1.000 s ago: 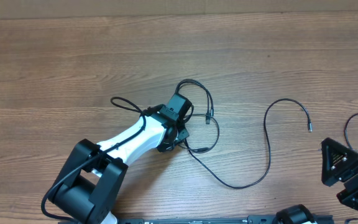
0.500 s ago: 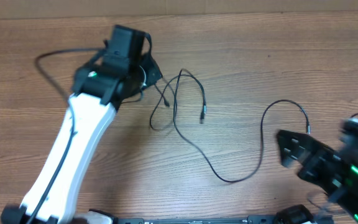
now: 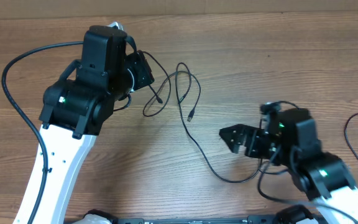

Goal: Untangle cables

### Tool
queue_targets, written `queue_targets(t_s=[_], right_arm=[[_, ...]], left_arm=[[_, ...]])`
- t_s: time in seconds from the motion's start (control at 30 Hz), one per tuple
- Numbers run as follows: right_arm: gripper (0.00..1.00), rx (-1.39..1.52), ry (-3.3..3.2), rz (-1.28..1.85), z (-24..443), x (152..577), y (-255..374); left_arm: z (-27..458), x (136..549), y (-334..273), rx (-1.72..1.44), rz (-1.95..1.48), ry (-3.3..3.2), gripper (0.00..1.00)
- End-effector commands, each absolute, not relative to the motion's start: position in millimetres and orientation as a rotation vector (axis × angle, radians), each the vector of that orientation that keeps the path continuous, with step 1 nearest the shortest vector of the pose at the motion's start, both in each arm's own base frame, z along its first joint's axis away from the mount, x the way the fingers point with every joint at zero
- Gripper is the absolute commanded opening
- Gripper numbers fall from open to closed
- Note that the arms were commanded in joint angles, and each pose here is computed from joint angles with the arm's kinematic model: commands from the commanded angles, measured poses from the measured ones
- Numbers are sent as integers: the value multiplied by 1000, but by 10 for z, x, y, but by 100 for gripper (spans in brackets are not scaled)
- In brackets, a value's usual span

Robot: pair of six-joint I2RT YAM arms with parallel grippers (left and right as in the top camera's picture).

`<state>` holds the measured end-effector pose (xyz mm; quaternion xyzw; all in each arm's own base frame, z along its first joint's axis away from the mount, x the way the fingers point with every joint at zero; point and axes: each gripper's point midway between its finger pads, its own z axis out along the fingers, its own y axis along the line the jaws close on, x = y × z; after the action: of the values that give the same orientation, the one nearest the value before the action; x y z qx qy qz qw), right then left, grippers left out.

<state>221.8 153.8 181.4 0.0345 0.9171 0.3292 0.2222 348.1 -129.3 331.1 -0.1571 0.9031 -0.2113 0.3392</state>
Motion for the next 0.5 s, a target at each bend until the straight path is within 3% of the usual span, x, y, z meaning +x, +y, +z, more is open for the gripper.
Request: queue_targets(t_s=[0.0, 0.4, 0.47], right_arm=[[100, -94, 2599, 951, 1624, 2157, 1787], [95, -342, 2791, 527, 571, 2302, 2188], [89, -359, 2828, 463, 410, 2276, 2179]], left_arm=[[3451, 3425, -1269, -375, -544, 2313, 4], [3306, 3361, -1004, -448, -361, 2347, 4], [3267, 3333, -937, -466, -325, 2361, 4]])
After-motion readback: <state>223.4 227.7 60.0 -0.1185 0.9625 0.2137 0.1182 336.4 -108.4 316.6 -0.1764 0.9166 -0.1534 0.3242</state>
